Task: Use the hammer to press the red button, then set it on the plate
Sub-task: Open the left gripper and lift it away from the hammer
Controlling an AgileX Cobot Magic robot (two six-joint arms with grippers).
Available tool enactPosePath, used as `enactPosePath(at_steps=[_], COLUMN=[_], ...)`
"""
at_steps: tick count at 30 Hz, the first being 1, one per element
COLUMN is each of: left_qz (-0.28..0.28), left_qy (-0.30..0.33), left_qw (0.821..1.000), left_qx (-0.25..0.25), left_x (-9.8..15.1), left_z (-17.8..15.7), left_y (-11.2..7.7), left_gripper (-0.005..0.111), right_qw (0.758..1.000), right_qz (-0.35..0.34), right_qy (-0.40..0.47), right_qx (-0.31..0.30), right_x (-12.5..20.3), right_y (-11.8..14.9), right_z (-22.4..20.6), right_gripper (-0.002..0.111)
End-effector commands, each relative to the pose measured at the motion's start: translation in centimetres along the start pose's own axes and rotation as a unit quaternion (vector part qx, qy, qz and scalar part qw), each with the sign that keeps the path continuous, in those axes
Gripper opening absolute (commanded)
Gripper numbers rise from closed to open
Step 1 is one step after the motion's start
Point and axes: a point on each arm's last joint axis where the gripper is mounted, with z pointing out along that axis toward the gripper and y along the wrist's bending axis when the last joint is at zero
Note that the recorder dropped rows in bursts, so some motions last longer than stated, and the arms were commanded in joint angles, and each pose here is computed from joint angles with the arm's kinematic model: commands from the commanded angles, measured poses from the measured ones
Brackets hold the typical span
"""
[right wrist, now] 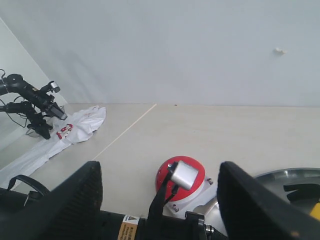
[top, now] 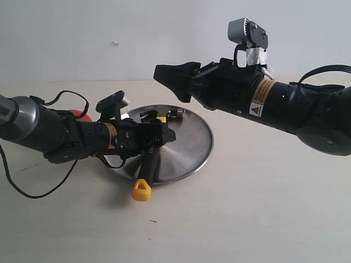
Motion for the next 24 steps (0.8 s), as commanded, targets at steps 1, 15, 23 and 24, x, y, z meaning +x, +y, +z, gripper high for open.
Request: enactPosePath(at_steps=[1, 15, 23, 24], left_qz=[0.012, 0.049, 0.158, 0.163], left_qy=[-0.014, -0.07, -0.072, -0.08], left_qw=[1.0, 0.993, 0.978, 0.979], left_qx=[0.005, -0.08, -0.112, -0.092], left_x=[-1.1, -5.6, -4.1, -3.7], left_z=[-0.8, -6.5, -13.3, -14.5], left_y=[-0.9, -3.2, -4.3, -4.4], left_gripper=[0.075, 0.02, 0.0, 0.0], right_qw=[1.0, 1.0, 1.0, 1.0], right_qz=[-0.005, -0.005, -0.004, -0.004], right_qy=[-0.005, -0.005, -0.006, -0.006], right_qx=[-0.004, -0.004, -0.004, -0.004], right_x=[-0.3, -0.3, -0.3, -0.3], right_y=[0.2, 0.2, 0.2, 0.2], right_z=[0.0, 0.0, 0.0, 0.0], right_gripper=[0.063, 0.063, 0.063, 0.063])
